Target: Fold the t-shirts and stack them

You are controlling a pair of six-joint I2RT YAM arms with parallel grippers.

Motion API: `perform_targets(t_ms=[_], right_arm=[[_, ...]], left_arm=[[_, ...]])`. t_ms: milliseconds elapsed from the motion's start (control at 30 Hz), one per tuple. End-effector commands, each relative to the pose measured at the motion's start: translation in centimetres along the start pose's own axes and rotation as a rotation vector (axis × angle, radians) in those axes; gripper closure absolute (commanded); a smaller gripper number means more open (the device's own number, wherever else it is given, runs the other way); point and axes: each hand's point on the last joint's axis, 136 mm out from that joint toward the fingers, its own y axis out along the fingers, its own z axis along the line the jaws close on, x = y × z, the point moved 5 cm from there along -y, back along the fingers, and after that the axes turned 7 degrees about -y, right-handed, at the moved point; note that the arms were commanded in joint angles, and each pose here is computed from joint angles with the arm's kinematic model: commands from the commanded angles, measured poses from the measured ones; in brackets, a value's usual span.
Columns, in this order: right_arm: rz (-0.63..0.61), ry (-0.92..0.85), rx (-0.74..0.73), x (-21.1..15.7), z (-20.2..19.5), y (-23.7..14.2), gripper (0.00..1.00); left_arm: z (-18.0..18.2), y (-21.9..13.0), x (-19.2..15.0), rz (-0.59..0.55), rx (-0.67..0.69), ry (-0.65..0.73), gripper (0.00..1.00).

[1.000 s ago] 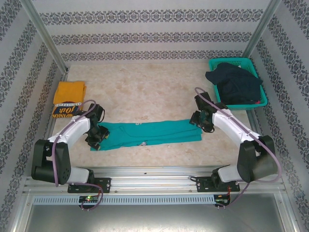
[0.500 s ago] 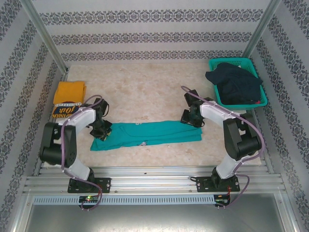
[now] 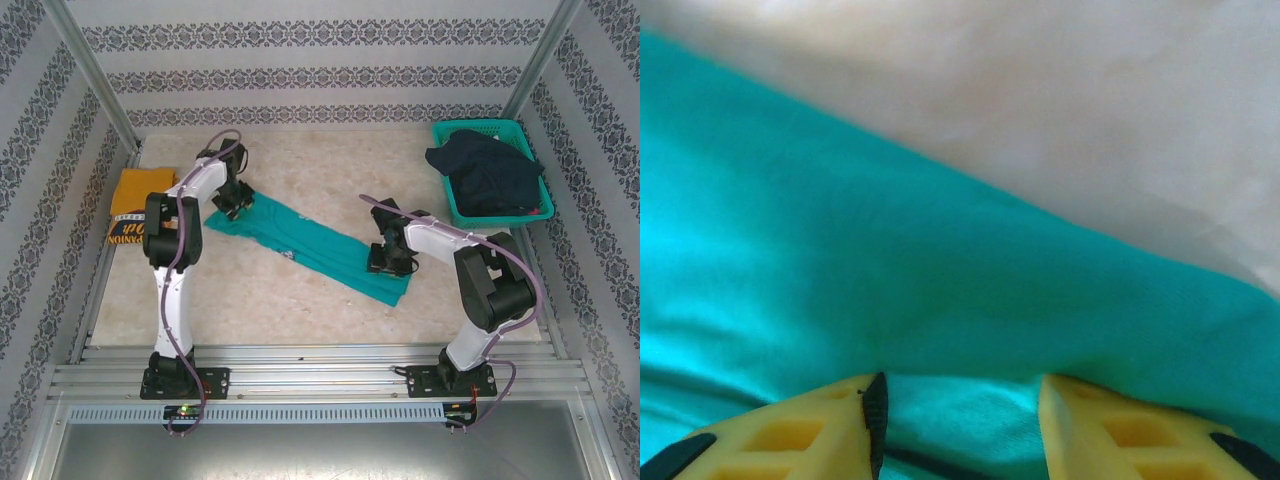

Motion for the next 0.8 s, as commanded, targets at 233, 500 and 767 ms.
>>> perform_targets(t_ms=[233,500,767], right_arm=[[-0.094,-0.187,0.132,0.5,4.7,-3.8,0.50],[-0.338,-0.335,0.201,7.9,9.3,-6.8,0.41],[-0.401,-0.340,0.375,15.8,18.7,-4.9,0.47]], left_arm=[[-5.7,1.6,-0.6,0.034,-0.061,0.137,0.31],[-5.0,-9.0,0.1,-0.163,-0.166,0.186,0.00],[3.5,-14.5,-3.9,-0.253,-0.185,0.159,0.00]])
